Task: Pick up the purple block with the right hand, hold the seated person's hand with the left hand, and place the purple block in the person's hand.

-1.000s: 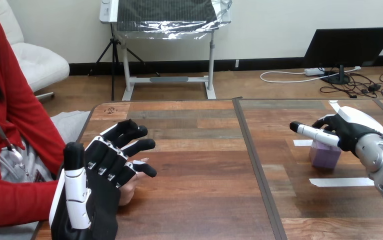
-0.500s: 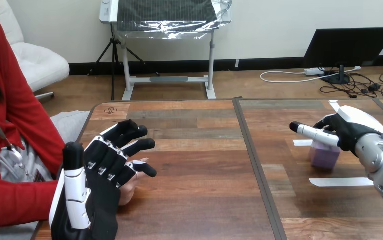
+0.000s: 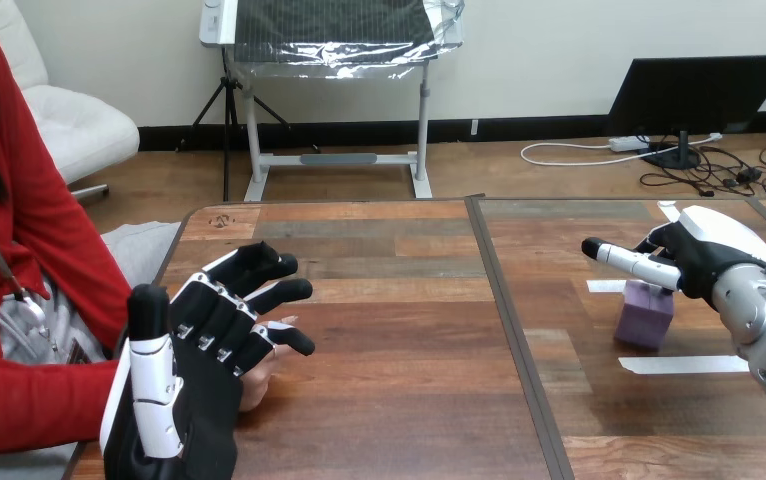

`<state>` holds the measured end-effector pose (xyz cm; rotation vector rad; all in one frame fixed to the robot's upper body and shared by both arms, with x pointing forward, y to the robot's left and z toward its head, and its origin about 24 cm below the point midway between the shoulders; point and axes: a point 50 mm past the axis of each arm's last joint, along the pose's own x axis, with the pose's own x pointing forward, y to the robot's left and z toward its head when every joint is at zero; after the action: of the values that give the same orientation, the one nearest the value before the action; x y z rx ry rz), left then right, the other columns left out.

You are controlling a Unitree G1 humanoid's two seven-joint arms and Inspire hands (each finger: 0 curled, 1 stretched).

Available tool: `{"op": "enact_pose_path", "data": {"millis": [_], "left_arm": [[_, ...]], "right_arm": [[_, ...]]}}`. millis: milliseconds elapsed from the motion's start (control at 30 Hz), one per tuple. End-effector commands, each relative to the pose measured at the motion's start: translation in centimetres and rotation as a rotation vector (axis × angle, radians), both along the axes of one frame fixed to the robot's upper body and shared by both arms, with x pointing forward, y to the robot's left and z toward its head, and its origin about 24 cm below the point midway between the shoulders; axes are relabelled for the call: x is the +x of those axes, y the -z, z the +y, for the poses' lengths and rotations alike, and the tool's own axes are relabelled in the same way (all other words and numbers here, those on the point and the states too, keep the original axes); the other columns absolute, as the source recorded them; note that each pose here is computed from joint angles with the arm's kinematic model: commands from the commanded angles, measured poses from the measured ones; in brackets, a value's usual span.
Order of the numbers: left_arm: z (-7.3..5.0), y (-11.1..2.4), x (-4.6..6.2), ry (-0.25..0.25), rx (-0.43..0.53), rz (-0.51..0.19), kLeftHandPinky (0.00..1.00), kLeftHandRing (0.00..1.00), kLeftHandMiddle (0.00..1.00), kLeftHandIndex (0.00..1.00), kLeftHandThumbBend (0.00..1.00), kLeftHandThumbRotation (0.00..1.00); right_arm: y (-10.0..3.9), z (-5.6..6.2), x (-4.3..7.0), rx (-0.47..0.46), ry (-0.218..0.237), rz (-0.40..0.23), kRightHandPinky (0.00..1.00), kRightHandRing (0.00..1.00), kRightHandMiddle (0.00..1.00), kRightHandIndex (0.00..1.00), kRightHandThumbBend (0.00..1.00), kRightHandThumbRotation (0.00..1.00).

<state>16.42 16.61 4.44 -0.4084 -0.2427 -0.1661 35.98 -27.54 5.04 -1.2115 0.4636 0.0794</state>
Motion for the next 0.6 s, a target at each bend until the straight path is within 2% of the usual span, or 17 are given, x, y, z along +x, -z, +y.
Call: {"op": "enact_pose_path", "data": {"millis": [0,300,567], "left_arm": [[-0.42,-1.94,1.14,0.002,-0.029,-0.109,0.44,0.67,0.70,0.66,0.67,0.94],[-0.45,-1.93,1.16,0.000,-0.026,-0.107,0.44,0.67,0.70,0.66,0.66,0.95],[-0.47,-1.92,1.16,-0.001,-0.028,-0.104,0.44,0.66,0.70,0.65,0.66,0.94]], "right_arm": [[-0.98,0.67,0.77,0.028,-0.013,-0.026,0.58,0.61,0.64,0.65,0.66,1.00],[-1.25,0.67,0.95,0.048,0.008,-0.031,0.56,0.59,0.62,0.64,0.69,1.00],[-1.68,0.84,1.21,0.039,0.000,-0.053,0.56,0.56,0.59,0.61,0.71,1.00]]}}
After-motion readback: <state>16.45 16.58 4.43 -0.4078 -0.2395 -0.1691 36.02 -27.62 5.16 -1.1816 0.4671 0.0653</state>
